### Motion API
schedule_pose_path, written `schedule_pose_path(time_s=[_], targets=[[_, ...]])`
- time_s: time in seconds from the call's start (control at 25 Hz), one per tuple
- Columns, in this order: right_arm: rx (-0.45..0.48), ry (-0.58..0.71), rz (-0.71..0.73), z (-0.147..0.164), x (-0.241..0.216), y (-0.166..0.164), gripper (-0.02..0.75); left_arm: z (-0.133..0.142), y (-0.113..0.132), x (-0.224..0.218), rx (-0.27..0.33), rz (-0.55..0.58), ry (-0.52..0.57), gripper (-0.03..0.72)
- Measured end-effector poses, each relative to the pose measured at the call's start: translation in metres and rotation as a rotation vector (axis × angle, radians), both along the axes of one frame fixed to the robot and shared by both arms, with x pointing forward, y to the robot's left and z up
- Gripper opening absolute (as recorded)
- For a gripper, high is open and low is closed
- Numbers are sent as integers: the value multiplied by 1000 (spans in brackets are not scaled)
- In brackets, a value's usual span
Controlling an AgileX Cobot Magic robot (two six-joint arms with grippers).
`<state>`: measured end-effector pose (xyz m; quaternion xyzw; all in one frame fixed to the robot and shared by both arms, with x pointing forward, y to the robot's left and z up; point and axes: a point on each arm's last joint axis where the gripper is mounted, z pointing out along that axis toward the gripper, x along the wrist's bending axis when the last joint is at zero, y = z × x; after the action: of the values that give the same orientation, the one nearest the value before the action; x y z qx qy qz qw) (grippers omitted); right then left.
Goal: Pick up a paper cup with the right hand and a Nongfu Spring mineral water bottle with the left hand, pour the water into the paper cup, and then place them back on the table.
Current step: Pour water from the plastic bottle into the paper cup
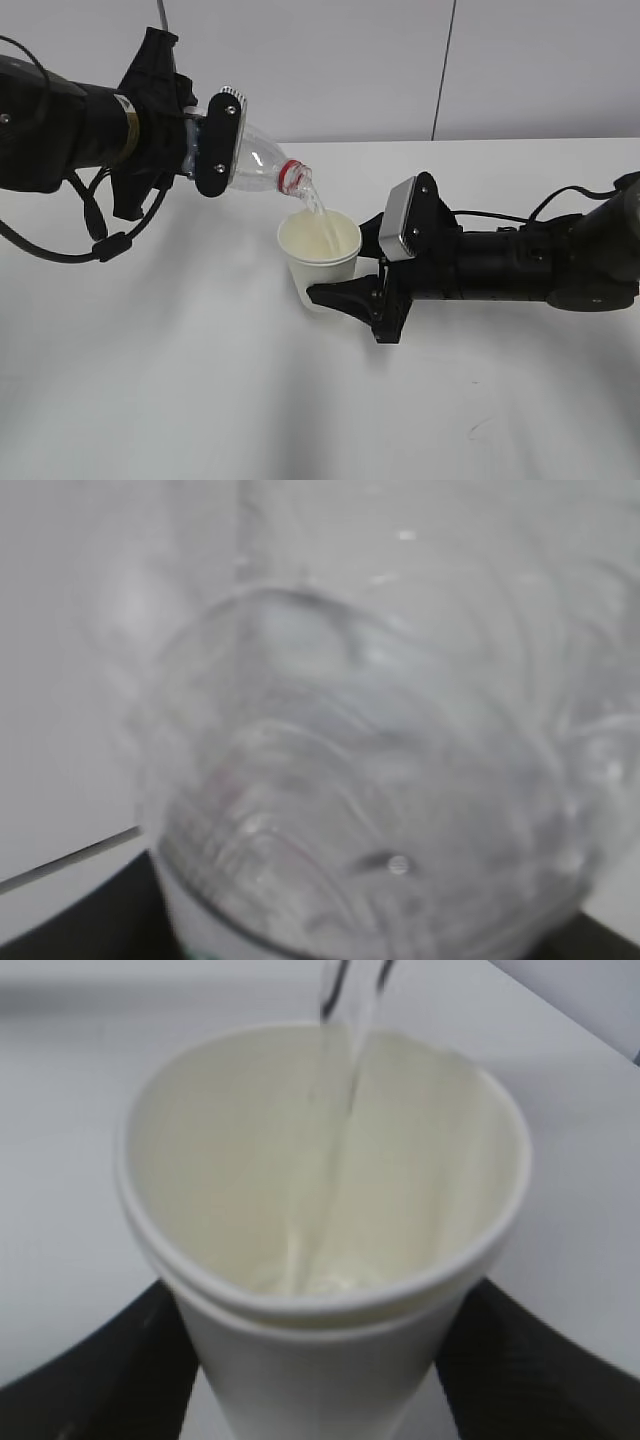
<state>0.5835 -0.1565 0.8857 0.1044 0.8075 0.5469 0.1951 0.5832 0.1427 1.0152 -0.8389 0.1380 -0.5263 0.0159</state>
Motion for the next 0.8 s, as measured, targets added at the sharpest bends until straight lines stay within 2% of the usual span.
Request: schedule_pose_path(time_s=[0.8], targets=[[-4, 1, -2, 0, 0, 0, 514, 0, 0, 0, 2, -2, -1, 418]])
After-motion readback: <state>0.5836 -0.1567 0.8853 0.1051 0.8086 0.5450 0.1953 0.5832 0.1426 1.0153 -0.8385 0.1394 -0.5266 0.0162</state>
